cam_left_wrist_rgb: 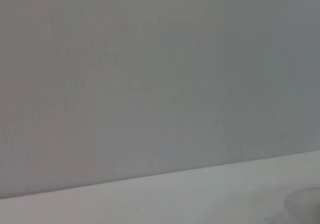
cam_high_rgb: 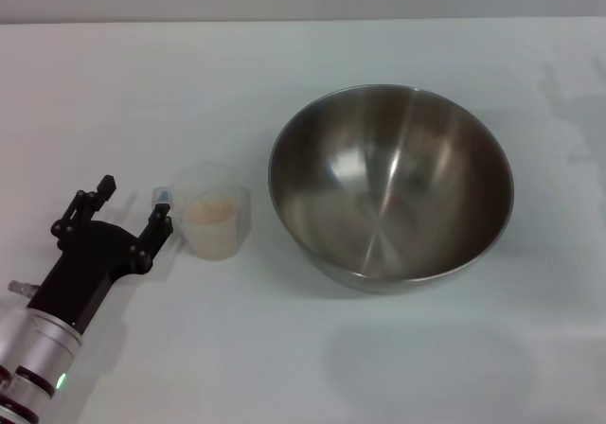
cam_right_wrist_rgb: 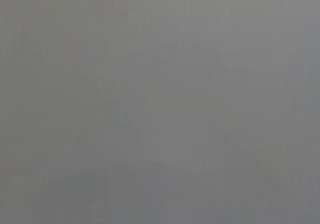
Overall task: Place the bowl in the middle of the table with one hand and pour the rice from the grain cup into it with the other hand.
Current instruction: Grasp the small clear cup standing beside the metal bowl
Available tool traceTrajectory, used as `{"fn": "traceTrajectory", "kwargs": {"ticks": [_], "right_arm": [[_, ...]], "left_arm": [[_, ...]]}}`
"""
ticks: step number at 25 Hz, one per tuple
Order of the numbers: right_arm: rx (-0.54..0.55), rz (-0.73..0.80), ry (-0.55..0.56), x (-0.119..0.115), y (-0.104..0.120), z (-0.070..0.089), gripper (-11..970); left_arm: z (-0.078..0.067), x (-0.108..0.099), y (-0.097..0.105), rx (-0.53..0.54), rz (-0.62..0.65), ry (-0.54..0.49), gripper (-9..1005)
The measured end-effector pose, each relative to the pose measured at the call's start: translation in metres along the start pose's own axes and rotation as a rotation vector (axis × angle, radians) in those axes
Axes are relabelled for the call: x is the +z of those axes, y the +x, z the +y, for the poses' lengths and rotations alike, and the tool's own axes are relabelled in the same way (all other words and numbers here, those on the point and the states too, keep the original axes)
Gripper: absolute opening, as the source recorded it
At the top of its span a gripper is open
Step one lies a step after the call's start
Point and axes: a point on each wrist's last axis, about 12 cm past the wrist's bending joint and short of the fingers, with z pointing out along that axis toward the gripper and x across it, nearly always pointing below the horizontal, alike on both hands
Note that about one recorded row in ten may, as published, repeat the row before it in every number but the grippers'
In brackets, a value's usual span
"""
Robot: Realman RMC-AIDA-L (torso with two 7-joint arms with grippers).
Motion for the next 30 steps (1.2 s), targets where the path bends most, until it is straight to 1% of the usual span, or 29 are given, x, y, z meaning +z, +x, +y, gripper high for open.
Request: {"fn": "traceTrajectory", "kwargs": {"ticks": [7, 15, 26, 30], "right_arm": [[0.003, 0.0, 0.0, 0.0, 0.0001, 0.0008, 708], [0.005, -0.002, -0.002, 0.0008, -0.0002, 0.0009, 708], [0.009, -0.001, 0.0, -0.0001, 0.0001, 0.0012, 709], [0.008, -0.001, 0.001, -0.0016, 0.0003, 0.0006, 709]], "left_arm": [[0.0053, 0.0023, -0.0008, -0.008, 0.001, -0.028, 661], [0.0056, 0.0029, -0.0013, -0.012, -0.002, -0.035, 659], [0.0004, 0.0096, -0.0036, -0.009, -0.004, -0.01, 425], [-0.0008, 0.0101, -0.0038, -0.012, -0.005, -0.005, 266]]}}
